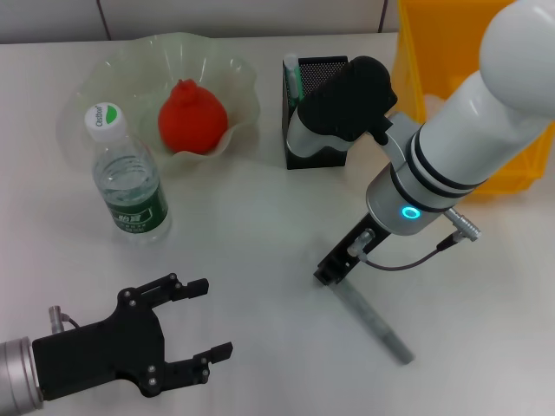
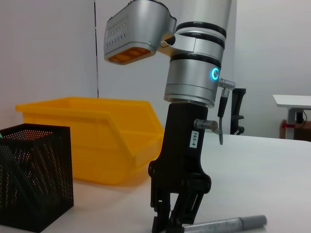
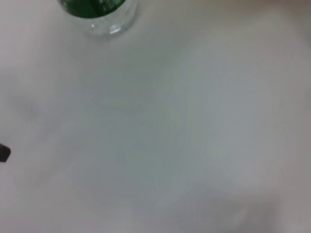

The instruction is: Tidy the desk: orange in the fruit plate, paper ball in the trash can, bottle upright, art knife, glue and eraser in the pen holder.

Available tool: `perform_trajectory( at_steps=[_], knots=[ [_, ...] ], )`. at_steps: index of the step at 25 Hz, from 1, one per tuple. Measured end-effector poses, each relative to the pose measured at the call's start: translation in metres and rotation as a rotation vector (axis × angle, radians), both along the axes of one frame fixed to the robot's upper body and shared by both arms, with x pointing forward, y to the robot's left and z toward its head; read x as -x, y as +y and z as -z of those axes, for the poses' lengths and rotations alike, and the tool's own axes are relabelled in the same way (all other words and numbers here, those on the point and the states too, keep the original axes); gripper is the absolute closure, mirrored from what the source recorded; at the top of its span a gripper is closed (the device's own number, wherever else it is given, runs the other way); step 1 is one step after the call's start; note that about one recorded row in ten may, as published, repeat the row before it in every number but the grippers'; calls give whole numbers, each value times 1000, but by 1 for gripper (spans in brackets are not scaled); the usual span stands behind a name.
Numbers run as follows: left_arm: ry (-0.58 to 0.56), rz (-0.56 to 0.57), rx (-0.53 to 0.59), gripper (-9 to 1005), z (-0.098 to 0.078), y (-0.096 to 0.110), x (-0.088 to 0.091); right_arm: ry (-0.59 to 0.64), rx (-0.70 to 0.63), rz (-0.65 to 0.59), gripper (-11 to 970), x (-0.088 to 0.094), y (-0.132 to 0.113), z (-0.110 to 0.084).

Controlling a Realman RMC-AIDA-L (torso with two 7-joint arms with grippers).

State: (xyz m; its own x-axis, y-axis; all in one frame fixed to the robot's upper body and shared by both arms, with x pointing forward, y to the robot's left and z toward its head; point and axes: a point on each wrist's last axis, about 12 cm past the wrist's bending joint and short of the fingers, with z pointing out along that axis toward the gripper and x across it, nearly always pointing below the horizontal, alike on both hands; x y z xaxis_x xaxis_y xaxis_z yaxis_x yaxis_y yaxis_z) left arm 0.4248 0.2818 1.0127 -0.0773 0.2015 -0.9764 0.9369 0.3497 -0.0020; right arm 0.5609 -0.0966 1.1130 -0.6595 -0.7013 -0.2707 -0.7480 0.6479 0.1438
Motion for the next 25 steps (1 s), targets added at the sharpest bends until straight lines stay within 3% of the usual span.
perform_trajectory(
  at_steps=[7, 15, 17, 23, 25],
  knots=[
    [1, 0, 0, 194, 0, 0, 0, 17, 22, -10, 651, 2, -1, -1],
    [2, 3, 1, 194, 0, -1, -1, 23, 58, -37, 719, 4, -2, 1],
    [1, 3, 2, 194, 0, -1, -1, 15, 68, -45, 809, 5, -2, 1],
    [0, 3, 2, 194, 0, -1, -1, 0, 57, -50, 810, 6, -3, -2],
    [0, 3, 2, 194, 0, -1, -1, -37, 10, -55, 810, 7, -4, -12]
  ],
)
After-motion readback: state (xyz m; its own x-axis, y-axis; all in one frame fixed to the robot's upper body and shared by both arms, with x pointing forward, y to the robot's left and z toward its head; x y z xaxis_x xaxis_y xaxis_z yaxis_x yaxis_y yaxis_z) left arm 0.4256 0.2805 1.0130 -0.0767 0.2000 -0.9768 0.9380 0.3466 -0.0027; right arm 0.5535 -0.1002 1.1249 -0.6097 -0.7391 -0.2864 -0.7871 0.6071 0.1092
